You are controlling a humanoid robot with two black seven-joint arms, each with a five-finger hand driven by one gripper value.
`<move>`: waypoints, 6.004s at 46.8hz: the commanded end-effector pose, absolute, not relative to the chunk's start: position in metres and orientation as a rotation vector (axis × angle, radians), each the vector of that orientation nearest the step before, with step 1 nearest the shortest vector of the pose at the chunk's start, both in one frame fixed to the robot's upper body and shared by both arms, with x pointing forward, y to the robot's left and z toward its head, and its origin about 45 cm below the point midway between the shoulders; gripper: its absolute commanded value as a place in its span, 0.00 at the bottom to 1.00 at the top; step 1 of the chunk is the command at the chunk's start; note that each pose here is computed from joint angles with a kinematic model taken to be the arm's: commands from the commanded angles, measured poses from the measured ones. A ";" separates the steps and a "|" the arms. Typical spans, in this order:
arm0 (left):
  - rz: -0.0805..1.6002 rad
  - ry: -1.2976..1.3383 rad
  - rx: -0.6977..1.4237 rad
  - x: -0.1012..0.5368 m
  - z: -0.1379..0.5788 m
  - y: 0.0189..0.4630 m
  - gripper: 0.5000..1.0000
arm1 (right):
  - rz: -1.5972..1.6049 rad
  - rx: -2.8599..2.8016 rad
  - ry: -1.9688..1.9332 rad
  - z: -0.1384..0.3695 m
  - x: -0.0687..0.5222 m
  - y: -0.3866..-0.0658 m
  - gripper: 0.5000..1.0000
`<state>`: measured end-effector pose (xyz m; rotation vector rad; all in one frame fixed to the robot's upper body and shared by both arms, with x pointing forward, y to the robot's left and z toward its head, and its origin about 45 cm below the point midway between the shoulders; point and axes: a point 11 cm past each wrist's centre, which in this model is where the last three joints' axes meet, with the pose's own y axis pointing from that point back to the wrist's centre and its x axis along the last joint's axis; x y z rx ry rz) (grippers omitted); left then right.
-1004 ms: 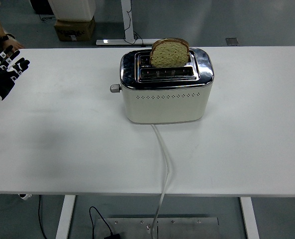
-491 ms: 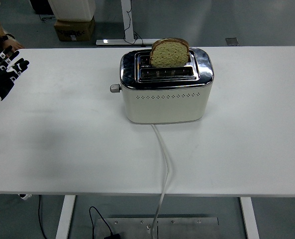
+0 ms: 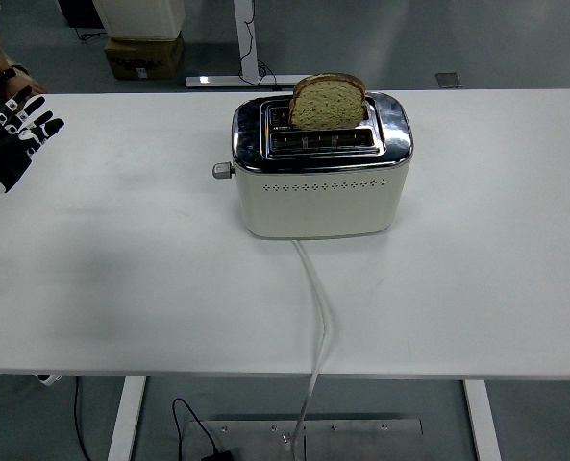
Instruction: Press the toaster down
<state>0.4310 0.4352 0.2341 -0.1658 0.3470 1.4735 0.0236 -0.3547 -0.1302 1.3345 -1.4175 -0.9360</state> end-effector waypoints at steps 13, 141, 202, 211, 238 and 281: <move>1.477 0.344 -0.162 0.430 0.235 0.437 1.00 | -0.938 1.335 -1.417 -0.130 0.024 -0.355 1.00; 0.581 -0.533 0.724 0.420 0.278 0.270 1.00 | -0.936 1.336 -1.412 -0.130 0.023 -0.354 1.00; 0.556 -0.465 0.732 0.409 0.241 0.261 1.00 | -0.938 1.334 -1.410 -0.130 0.022 -0.354 1.00; 0.568 -0.452 0.739 0.406 0.233 0.265 1.00 | -0.938 1.333 -1.408 -0.130 0.021 -0.354 1.00; 0.615 -0.402 0.763 0.410 0.209 0.272 1.00 | -0.941 1.330 -1.408 -0.131 0.019 -0.354 1.00; 0.955 -0.220 0.576 0.430 0.269 0.354 1.00 | -0.941 1.330 -1.408 -0.131 0.020 -0.354 1.00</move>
